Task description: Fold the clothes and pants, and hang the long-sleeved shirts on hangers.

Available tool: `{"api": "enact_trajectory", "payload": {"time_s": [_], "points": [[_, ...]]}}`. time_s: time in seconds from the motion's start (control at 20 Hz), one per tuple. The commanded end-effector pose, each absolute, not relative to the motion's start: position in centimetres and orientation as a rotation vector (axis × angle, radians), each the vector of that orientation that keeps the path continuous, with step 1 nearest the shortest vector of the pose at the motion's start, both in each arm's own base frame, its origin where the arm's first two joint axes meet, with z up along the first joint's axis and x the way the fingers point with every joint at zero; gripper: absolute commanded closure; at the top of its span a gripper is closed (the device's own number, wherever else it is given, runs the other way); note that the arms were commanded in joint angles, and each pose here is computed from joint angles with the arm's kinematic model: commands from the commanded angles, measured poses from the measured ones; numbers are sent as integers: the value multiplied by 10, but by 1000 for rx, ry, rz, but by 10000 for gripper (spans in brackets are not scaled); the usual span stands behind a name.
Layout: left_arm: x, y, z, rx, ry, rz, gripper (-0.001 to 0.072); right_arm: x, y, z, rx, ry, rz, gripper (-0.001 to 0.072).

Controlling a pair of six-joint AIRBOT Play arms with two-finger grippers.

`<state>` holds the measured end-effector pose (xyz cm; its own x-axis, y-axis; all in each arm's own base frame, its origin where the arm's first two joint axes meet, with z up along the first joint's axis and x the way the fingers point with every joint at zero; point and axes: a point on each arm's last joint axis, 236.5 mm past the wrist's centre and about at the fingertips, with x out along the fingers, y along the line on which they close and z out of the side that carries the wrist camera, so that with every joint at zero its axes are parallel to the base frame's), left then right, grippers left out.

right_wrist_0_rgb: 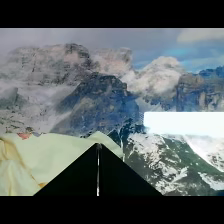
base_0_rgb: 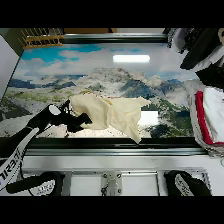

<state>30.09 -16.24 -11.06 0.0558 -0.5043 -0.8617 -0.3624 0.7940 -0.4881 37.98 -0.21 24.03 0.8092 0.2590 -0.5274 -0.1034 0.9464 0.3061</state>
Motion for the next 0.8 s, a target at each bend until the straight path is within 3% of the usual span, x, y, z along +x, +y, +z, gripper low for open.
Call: {"api": "enact_trajectory", "payload": {"time_s": [0.0, 0.05, 0.1, 0.2, 0.25, 0.4, 0.6, 0.65, 0.75], "points": [[313, -192, -117, -715, 1561, -156, 46, 380, 1, 240, 275, 600, 206, 701], [317, -196, -117, -717, 1565, -154, 47, 380, 1, 240, 275, 600, 206, 700], [320, -199, -118, -715, 1567, -152, 101, 380, 1, 240, 275, 600, 205, 700], [328, -201, -114, -711, 1552, -164, 630, 380, 1, 240, 276, 600, 205, 701], [334, -200, -108, -710, 1531, -175, 700, 379, 0, 240, 276, 603, 205, 701], [352, -185, -71, -700, 1419, -225, 700, 379, -12, 214, 363, 670, 133, 701], [365, -148, -12, -720, 1267, -244, 700, 374, -21, 100, 560, 943, 31, 698], [367, -139, 2, -728, 1230, -241, 701, 372, -14, 71, 616, 1015, 41, 647], [370, -126, 23, -725, 1166, -243, 700, 372, 1, 12, 710, 1154, 56, 89]]}}
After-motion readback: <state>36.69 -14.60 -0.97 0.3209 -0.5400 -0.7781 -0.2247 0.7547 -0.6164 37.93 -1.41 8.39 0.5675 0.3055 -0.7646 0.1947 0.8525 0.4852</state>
